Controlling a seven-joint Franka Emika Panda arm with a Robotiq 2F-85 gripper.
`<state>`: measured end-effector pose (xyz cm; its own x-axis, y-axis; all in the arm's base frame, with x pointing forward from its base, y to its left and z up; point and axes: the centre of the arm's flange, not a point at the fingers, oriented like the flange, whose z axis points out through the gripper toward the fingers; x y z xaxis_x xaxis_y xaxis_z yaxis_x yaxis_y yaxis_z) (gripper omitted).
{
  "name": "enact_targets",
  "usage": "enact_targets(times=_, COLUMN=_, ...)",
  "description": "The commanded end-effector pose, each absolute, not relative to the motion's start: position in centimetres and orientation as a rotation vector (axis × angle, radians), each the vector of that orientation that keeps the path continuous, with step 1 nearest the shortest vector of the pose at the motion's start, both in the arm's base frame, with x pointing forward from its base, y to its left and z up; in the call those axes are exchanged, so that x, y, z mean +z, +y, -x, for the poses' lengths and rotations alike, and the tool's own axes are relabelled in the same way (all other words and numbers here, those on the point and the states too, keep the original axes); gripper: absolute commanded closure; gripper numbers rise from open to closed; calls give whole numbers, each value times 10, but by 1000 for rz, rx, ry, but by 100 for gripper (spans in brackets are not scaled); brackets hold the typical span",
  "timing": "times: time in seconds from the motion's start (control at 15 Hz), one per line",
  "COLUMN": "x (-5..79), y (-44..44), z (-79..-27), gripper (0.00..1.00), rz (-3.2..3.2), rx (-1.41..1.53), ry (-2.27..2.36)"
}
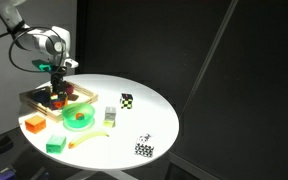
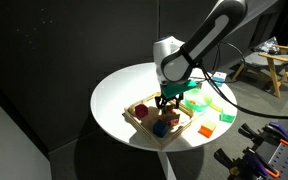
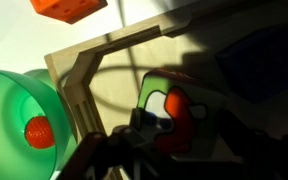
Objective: Move the orange cube from the tray to the table
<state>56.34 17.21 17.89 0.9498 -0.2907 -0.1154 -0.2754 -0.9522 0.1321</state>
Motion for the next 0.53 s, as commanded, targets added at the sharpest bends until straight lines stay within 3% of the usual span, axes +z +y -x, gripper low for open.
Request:
enact_targets(times=0.0, x=184, y=176, z=-571, gripper=51, rz=-2984, rx=-182, ry=-428)
enact_targets(times=0.4, x=216, y=180, z=-569, gripper=97, rz=-3012, rx=-176, ry=-358)
enact_targets(times=0.47, x=221, y=180, z=-568, gripper=100, rz=-3016, rx=-182, ry=-345)
